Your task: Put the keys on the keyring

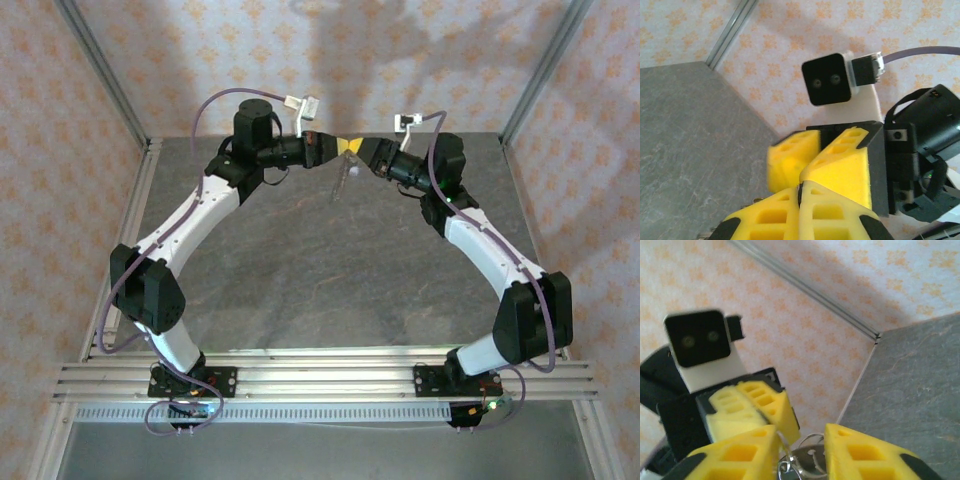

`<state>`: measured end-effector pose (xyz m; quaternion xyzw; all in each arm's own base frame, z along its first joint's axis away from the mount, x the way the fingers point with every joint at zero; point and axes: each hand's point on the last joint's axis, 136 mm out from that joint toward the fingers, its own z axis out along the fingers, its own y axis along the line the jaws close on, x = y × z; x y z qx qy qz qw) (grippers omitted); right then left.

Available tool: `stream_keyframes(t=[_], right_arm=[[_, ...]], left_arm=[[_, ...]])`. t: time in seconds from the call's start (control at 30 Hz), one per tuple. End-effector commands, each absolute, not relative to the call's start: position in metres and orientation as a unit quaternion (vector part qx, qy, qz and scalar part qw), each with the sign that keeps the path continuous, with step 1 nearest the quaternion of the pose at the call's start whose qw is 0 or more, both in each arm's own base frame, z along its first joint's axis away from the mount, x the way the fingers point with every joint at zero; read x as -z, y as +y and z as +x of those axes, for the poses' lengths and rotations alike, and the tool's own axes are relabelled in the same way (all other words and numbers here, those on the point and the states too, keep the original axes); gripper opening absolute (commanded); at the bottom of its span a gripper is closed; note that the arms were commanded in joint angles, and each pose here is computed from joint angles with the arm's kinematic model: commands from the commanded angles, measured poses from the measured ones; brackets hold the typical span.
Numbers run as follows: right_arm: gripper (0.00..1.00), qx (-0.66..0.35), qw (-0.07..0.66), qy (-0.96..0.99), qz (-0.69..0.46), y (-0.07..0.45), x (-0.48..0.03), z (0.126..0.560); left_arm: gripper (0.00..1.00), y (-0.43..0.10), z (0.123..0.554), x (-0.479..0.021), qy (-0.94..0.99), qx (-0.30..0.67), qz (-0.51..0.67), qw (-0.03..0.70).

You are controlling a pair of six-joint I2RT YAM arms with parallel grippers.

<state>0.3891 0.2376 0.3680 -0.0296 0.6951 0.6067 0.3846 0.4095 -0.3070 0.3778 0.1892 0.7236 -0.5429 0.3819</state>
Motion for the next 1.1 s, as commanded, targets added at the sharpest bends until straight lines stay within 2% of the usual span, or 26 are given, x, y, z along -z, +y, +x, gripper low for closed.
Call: stream_keyframes(t=[0.0, 0.23, 0.6, 1.07], right_arm=[[0.38, -0.599, 0.449, 0.663, -0.002, 0.205, -0.401, 0.390], [0.40, -0.580, 0.467, 0.667, 0.013, 0.188, -0.386, 0.374], [0.41, -0.551, 0.458, 0.698, 0.014, 0.185, -0.337, 0.368], [0.48, -0.483, 0.471, 0.737, -0.038, 0.209, -0.325, 0.346]], left_arm=[[0.00, -0.316, 0.399, -0.384, 0.710, 0.560, 0.188, 0.383], [0.00, -0.306, 0.403, -0.395, 0.693, 0.567, 0.143, 0.421], [0.00, -0.305, 0.394, -0.405, 0.673, 0.583, 0.148, 0.431], [0.00, -0.307, 0.391, -0.419, 0.655, 0.602, 0.145, 0.434]])
